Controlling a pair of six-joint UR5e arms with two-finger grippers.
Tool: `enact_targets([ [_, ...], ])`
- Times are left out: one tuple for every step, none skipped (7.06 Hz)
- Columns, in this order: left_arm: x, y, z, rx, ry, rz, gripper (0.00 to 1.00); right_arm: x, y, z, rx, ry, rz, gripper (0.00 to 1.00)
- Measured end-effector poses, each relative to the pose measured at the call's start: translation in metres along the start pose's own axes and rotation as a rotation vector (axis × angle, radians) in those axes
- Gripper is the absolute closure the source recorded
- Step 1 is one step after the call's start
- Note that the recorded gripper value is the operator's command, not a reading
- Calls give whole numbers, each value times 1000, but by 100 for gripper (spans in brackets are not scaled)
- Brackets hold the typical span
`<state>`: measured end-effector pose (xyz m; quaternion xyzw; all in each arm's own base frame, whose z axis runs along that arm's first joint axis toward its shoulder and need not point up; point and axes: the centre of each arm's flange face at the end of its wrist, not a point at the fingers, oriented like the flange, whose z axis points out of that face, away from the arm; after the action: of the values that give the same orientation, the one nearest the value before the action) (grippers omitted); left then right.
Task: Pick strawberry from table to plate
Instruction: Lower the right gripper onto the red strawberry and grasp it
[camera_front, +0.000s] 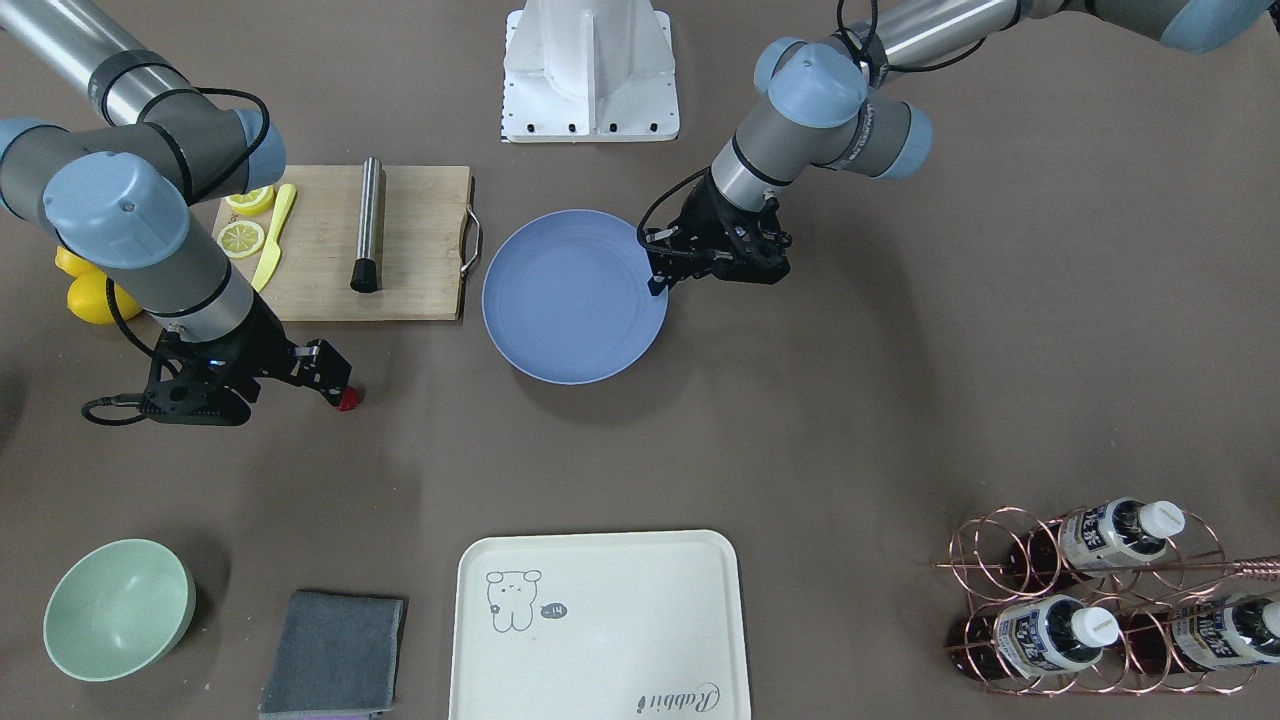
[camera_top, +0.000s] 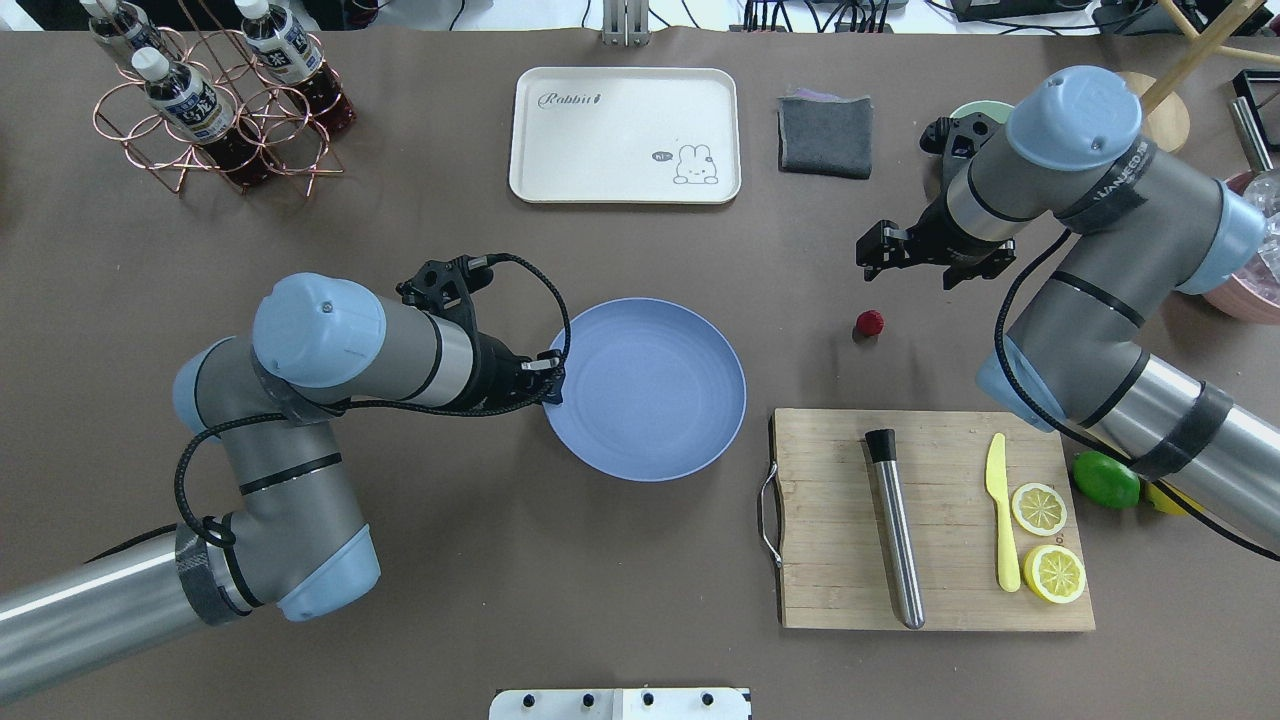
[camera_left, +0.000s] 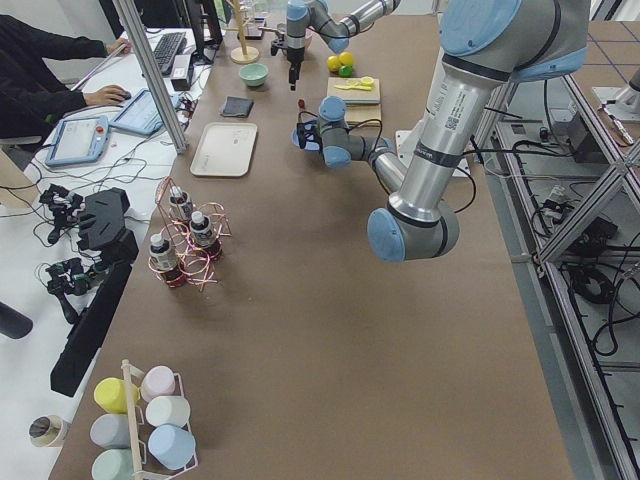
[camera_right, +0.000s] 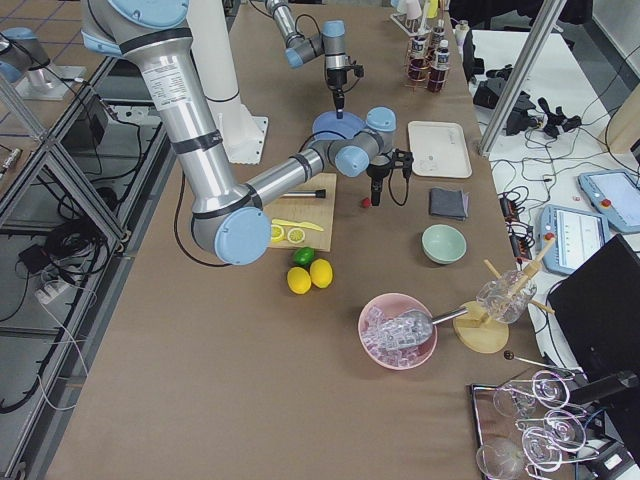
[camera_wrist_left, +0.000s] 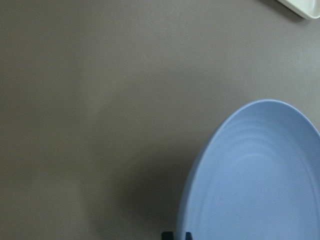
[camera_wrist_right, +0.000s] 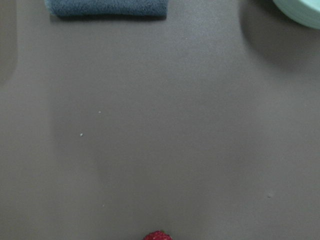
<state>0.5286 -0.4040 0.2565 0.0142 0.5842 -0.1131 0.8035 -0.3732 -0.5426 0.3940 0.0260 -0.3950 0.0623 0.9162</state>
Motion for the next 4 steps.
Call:
enact_targets([
  [1,5,8,7,-7,-4,100,-1,4,13,-8,4,-3,0],
  [-3,6,15,10,-18,-8,100,-5,11,21,-19,5,6,0],
  [-8,5,21,15,-29,-10,98,-12,19,27,-29,4,21,0],
  [-13,2,25,25,-40,-12,23,-16,26,33,-40,4,23,0],
])
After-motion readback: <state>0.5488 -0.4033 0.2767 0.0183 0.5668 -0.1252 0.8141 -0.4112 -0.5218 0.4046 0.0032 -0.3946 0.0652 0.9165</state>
